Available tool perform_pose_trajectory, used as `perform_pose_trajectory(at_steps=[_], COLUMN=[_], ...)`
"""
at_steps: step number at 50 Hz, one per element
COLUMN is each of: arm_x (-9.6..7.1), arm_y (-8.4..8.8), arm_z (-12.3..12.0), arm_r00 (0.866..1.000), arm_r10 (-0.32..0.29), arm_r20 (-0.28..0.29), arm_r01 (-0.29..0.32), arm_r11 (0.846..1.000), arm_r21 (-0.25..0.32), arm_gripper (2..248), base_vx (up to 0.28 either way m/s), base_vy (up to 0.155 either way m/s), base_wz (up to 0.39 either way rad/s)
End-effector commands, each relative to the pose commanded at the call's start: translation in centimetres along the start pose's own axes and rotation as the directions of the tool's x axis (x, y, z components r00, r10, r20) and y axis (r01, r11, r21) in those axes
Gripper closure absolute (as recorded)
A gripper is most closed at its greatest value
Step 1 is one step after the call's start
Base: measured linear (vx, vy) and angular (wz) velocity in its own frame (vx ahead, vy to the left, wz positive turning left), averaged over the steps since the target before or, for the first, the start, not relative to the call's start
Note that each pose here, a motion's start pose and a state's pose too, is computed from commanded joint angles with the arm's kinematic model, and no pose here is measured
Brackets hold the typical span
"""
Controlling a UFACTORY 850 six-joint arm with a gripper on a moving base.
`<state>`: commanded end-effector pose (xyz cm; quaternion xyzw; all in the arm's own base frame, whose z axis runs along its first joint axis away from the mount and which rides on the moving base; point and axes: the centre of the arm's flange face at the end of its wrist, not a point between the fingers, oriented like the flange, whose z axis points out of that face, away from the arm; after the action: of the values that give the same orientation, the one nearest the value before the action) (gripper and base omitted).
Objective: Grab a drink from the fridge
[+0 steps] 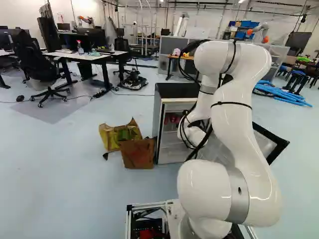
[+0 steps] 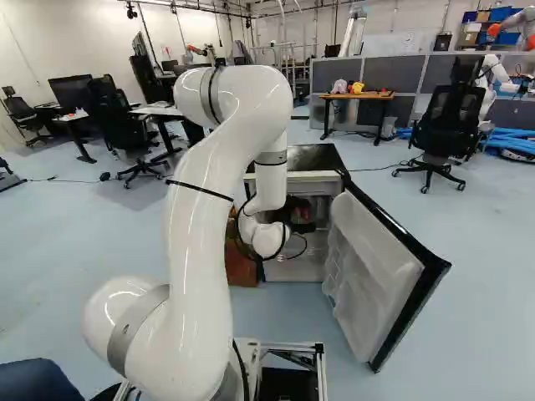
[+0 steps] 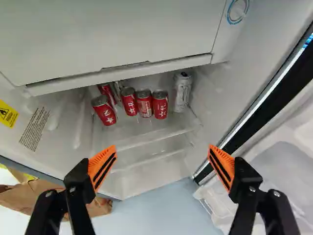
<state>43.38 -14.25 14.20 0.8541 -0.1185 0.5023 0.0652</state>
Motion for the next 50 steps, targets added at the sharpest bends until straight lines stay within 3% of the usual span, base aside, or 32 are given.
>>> perform_pose_trajectory(at_steps=[14, 34, 50], arm_x=[-0.7, -2.1, -1.6], arm_y=[0.5, 0.1, -0.4], arm_z=[3.3, 7.5, 9.7], arm_r00=[1.000, 0.999, 0.997], arm_r10=[-0.009, -0.035, -0.055], arm_r20=[-0.012, -0.025, -0.058], arm_r01=[0.010, 0.037, 0.062], arm_r11=[1.000, 0.995, 0.990], arm_r21=[0.027, 0.088, 0.129], arm_gripper=[3, 3, 3], base_vx=[0.000, 0.000, 0.000], base_vy=[0.000, 0.000, 0.000], base_wz=[0.000, 0.000, 0.000])
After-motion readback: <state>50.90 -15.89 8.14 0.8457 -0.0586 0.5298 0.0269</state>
